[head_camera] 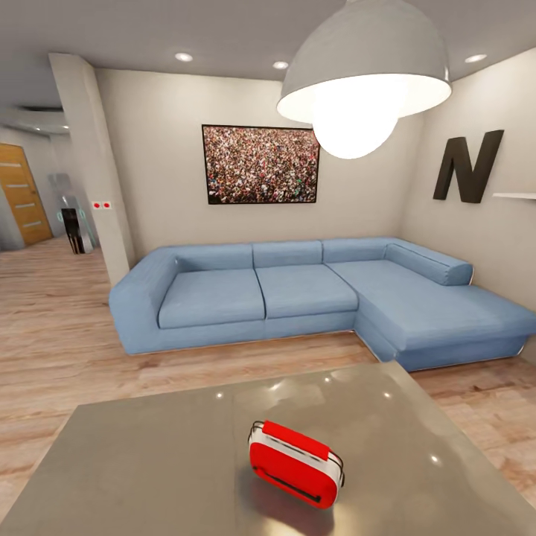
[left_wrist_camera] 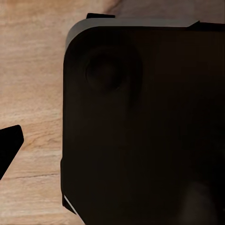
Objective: Turn on the radio receiver that's on the table in the living room.
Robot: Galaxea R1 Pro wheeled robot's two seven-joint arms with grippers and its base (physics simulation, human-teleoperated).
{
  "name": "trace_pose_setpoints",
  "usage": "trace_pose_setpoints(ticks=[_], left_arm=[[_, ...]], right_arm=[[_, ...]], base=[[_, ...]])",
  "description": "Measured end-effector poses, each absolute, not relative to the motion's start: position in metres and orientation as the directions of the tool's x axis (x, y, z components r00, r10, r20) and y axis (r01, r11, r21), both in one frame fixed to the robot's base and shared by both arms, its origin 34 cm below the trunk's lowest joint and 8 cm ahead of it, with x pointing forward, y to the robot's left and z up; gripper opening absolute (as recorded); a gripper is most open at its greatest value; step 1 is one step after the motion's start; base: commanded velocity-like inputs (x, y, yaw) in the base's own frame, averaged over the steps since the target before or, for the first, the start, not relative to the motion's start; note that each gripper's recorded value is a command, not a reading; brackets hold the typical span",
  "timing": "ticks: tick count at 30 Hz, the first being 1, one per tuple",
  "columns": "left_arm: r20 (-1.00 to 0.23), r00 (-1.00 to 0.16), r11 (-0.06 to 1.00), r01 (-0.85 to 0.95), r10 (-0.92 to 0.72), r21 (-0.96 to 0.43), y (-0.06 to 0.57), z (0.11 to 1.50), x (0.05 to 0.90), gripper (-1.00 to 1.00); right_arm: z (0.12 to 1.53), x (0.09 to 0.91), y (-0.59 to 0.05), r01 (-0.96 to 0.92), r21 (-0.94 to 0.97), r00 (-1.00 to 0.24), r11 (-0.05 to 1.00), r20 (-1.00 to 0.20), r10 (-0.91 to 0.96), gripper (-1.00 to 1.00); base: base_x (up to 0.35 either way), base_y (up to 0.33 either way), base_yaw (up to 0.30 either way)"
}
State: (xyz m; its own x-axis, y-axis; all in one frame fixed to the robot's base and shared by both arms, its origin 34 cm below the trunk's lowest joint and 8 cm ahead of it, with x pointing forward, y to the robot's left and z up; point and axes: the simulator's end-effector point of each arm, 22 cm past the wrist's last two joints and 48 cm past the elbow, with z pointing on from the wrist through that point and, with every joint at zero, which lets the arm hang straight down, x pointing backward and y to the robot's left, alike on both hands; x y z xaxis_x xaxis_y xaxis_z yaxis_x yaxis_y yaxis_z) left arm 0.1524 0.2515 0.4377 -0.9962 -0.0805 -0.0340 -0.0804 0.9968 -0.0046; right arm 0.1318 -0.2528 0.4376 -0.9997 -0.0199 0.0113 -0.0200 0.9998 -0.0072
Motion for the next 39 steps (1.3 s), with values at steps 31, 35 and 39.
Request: trace_pose_setpoints(ticks=[31,35,39], left_arm=[[-0.047,-0.996,0.997,-0.081,-0.082,-0.010,0.248,0.438,0.160,1.00],[-0.044,-0.996,0.997,-0.081,-0.081,-0.010,0.248,0.445,0.159,1.00],[-0.042,-0.996,0.997,-0.081,-0.081,-0.010,0.248,0.451,0.159,1.00]], right_arm=[[0.438,0.132,-0.253,-0.020,-0.008,-1.000,1.000,0.013,-0.020,1.00],[0.444,0.132,-0.254,-0.020,-0.008,-1.000,1.000,0.013,-0.020,1.00],[0.451,0.132,-0.253,-0.020,-0.008,-1.000,1.000,0.013,-0.020,1.00]], base=[[0.001,0.000,0.000],[0.000,0.000,0.000],[0.000,0.000,0.000]])
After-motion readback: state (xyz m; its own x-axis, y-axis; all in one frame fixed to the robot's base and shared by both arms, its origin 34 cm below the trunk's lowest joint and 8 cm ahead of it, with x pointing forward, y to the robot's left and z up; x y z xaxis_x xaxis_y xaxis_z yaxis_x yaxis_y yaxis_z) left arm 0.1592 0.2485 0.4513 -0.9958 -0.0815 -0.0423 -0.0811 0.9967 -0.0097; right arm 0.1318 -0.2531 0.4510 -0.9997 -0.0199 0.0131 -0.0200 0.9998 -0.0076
